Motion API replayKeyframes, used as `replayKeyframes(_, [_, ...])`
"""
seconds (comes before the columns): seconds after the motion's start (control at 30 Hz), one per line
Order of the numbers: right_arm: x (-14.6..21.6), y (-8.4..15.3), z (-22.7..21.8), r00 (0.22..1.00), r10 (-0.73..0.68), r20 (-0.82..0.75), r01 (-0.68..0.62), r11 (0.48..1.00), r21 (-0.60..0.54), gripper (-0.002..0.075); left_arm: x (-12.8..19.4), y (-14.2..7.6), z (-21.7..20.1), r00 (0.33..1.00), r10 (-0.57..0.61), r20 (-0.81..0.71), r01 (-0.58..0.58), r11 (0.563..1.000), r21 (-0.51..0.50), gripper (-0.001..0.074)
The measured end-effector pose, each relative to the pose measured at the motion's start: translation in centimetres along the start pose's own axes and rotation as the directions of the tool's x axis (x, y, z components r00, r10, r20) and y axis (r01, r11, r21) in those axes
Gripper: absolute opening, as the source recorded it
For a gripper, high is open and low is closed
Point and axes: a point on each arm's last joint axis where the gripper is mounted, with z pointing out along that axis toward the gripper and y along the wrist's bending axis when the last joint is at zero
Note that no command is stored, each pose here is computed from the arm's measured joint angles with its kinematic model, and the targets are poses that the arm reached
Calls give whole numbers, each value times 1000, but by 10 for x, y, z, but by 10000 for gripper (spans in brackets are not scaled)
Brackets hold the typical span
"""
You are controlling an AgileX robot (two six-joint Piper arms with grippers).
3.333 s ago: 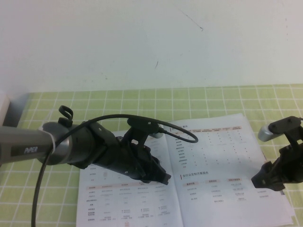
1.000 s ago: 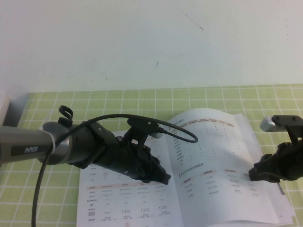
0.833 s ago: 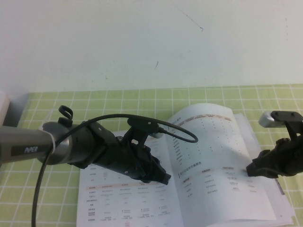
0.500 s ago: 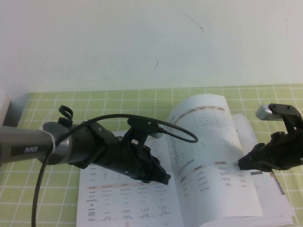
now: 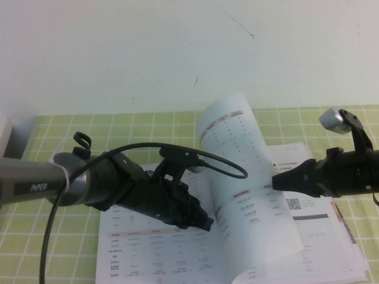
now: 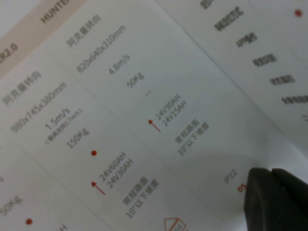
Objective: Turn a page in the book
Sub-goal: Open the closed book
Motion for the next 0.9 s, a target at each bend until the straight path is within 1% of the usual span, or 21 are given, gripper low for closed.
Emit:
replayKeyframes(0.33, [-7, 14, -1, 997, -3, 75, 14, 989, -150, 228, 0, 0, 0, 1000, -2, 1, 2, 1000, 0, -4])
replayKeyframes(0.67, [-9, 20, -2, 995, -3, 104, 25, 976, -216, 228, 0, 0, 0, 1000, -2, 3, 2, 1000, -3, -4])
replayKeyframes(0.9, [-9, 37, 8, 992, -39, 118, 71, 957, -280, 228, -1, 1, -1, 1000, 7, 6, -7, 1000, -13, -4])
